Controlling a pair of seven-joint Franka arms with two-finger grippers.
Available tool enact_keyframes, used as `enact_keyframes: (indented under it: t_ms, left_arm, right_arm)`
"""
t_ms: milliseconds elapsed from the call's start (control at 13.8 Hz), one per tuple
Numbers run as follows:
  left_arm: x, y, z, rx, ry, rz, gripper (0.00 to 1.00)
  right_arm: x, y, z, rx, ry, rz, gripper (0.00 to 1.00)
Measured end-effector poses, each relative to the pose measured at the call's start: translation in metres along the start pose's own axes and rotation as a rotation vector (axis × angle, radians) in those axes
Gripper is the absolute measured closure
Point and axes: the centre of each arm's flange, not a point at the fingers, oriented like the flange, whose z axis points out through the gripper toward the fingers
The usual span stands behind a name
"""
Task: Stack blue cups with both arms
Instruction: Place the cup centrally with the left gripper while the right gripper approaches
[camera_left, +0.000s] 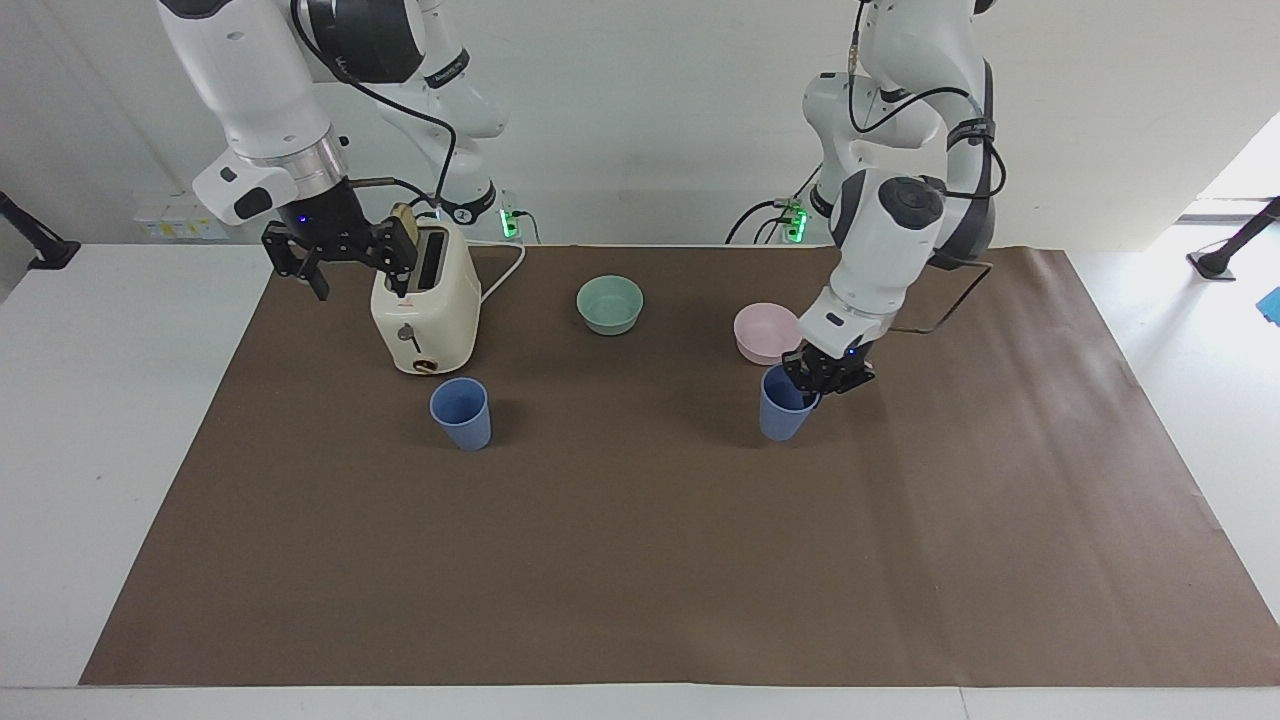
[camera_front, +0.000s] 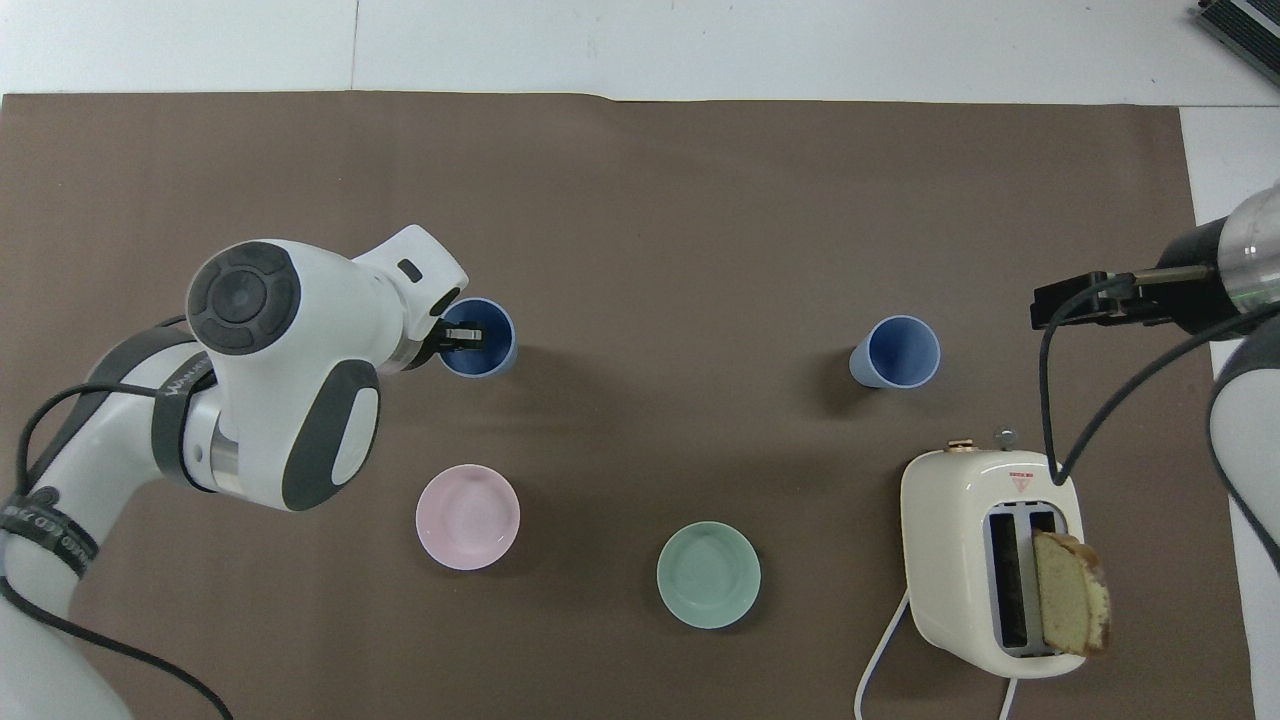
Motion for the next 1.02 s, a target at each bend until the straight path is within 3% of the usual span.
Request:
enact_keyframes:
  t_ms: [291, 655, 727, 873, 1018]
  left_arm:
    - [-0.017, 0.053, 0.027, -0.008, -0.001, -0.009, 0.96]
    - [-0.031, 0.08, 0.036, -0.008, -0.017, -0.038, 0.96]
    - [-0.031, 0.08, 0.036, -0.007, -0.018, -0.041, 0.92]
    - [-0.031, 0.08, 0.036, -0.007, -0.018, -0.044, 0.67]
    - [-0.031, 0.079, 0.036, -0.006, -0.018, -0.045, 0.41]
  right_arm:
    - [0.0, 0.002, 0.0, 0.0, 0.0, 0.003, 0.0]
    - [0.002, 0.003, 0.016, 0.002, 0.0, 0.006, 0.0]
    - [0.006, 0.002, 0.031, 0.004, 0.015, 0.004, 0.0]
    - [0.011, -0.002, 0.076, 0.011, 0.01, -0.004, 0.0]
    - [0.018, -0.001, 0.122, 0.024, -0.043, -0.005, 0.0]
